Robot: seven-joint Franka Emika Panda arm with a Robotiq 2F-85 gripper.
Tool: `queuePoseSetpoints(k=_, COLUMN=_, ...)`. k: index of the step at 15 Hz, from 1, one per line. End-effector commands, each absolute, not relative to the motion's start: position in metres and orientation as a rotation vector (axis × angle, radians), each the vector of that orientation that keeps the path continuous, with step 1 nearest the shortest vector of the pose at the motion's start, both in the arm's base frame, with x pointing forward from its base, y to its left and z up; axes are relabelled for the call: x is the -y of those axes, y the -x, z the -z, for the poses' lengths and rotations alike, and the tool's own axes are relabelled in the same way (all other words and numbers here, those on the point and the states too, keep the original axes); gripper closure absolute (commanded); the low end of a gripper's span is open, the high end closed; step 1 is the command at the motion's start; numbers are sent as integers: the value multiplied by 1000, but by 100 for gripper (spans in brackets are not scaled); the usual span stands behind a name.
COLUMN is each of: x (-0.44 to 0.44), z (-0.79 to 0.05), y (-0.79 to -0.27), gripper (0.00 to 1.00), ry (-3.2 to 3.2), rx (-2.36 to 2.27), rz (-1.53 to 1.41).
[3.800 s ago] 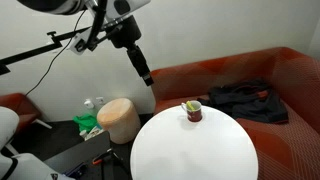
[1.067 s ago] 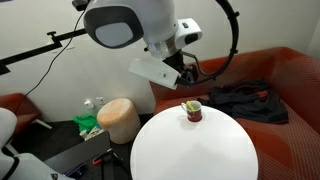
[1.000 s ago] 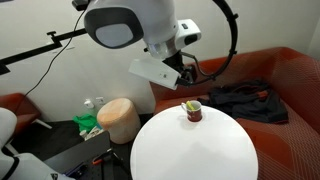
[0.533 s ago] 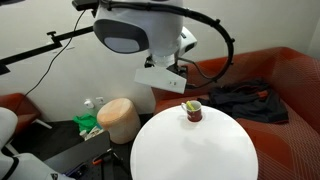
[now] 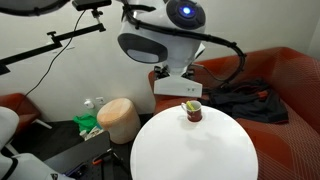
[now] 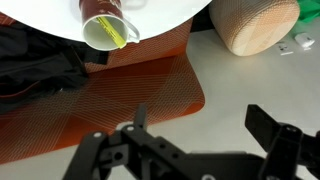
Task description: Put the yellow sharpie on the table
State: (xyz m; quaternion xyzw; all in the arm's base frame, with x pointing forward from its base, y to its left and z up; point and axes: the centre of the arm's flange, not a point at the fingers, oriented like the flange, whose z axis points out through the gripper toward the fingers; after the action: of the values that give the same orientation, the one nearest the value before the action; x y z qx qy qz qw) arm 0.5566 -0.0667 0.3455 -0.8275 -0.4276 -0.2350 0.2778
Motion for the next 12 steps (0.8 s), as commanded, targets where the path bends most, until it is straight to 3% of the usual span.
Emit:
queuePoseSetpoints(k=1, x=63, z=-323, y=-586, gripper=0, ry=2181, rx=1251, rz=700)
queuePoseSetpoints(k=12, x=52, z=-298, y=-587, gripper=0, ry=2144, rx=1275, rz=656)
